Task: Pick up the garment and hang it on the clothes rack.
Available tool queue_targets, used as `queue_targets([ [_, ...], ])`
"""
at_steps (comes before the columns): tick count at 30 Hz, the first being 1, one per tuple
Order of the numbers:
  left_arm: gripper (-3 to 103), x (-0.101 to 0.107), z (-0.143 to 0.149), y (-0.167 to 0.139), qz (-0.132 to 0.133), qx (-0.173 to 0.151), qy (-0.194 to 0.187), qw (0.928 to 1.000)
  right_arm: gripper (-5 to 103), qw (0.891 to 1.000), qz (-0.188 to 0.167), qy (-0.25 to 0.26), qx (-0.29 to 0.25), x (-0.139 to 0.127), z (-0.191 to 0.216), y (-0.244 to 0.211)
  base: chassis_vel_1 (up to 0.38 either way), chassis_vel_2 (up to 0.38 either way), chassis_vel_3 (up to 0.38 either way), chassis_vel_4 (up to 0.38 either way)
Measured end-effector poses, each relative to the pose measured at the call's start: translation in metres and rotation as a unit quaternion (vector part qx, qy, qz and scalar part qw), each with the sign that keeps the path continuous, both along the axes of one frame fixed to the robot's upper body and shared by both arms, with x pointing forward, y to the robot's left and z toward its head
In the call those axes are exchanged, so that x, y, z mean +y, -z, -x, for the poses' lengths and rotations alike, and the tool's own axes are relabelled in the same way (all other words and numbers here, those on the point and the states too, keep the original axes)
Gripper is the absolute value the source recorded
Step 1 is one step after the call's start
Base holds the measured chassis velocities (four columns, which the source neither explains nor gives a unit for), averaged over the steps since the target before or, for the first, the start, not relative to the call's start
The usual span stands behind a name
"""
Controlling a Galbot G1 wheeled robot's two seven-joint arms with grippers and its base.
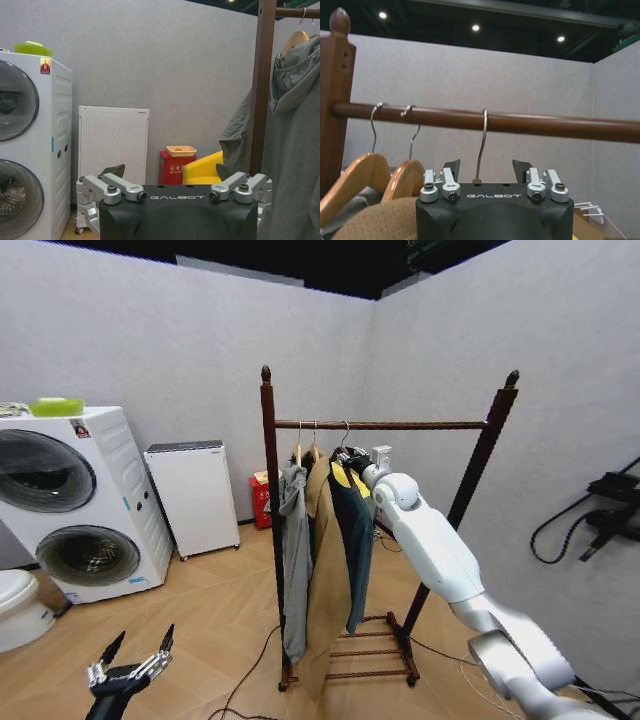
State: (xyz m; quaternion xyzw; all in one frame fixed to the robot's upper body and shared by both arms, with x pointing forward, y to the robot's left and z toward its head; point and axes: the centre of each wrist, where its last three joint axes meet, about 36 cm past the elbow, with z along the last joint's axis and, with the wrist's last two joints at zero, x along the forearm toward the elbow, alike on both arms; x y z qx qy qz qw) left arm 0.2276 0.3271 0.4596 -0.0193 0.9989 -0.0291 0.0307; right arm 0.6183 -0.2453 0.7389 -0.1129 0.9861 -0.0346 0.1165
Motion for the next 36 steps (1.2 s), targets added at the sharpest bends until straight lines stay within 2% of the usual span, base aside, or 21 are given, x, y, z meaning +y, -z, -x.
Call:
queue_targets([
  [1,100,0.0,0.0,0.0,0.0,0.0,0.0,1.0,59,1.0,0.0,0.0,0.0,0.0,0.0,0.0,0.0,0.0,0.0,0.0],
  [3,100,0.0,0.0,0.0,0.0,0.0,0.0,1.0,70,1.0,-0.014,0.006,-0.001,-0.015,0.034,0.002,0.0,0.0,0.0,0.0],
  [4,100,0.0,0.0,0.0,0.0,0.0,0.0,1.0,70,1.0,-0.014,0.006,-0.001,-0.015,0.034,0.002,0.0,0.0,0.0,0.0],
  [6,100,0.0,0.0,0.0,0.0,0.0,0.0,1.0,80,1.0,-0.016,0.019,0.006,-0.037,0.065,0.022,0.0,0.0,0.0,0.0],
  [7,100,0.0,0.0,0.0,0.0,0.0,0.0,1.0,80,1.0,-0.016,0.019,0.006,-0.037,0.065,0.022,0.0,0.0,0.0,0.0],
  [10,100,0.0,0.0,0.0,0.0,0.0,0.0,1.0,96,0.998,0.0,0.059,0.022,-0.057,0.109,0.087,0.0,0.0,0.0,0.0],
  [12,100,0.0,0.0,0.0,0.0,0.0,0.0,1.0,99,0.997,0.002,0.07,0.027,-0.06,0.123,0.104,0.0,0.0,0.0,0.0],
  [14,100,0.0,0.0,0.0,0.0,0.0,0.0,1.0,100,0.994,0.007,0.085,0.061,-0.062,0.153,0.147,0.0,0.0,0.0,0.0],
  [17,100,0.0,0.0,0.0,0.0,0.0,0.0,1.0,100,0.993,0.008,0.09,0.074,-0.062,0.166,0.161,0.0,0.0,0.0,0.0],
  [19,100,0.0,0.0,0.0,0.0,0.0,0.0,1.0,100,0.991,0.008,0.104,0.085,-0.063,0.189,0.178,0.0,0.0,0.0,0.0],
  [24,100,0.0,0.0,0.0,0.0,0.0,0.0,1.0,100,0.99,0.009,0.112,0.08,-0.063,0.206,0.177,0.0,0.0,0.0,0.0],
  [36,100,0.0,0.0,0.0,0.0,0.0,0.0,1.0,100,0.991,0.018,0.111,0.067,-0.055,0.21,0.166,0.004,-0.013,-0.014,0.006],
])
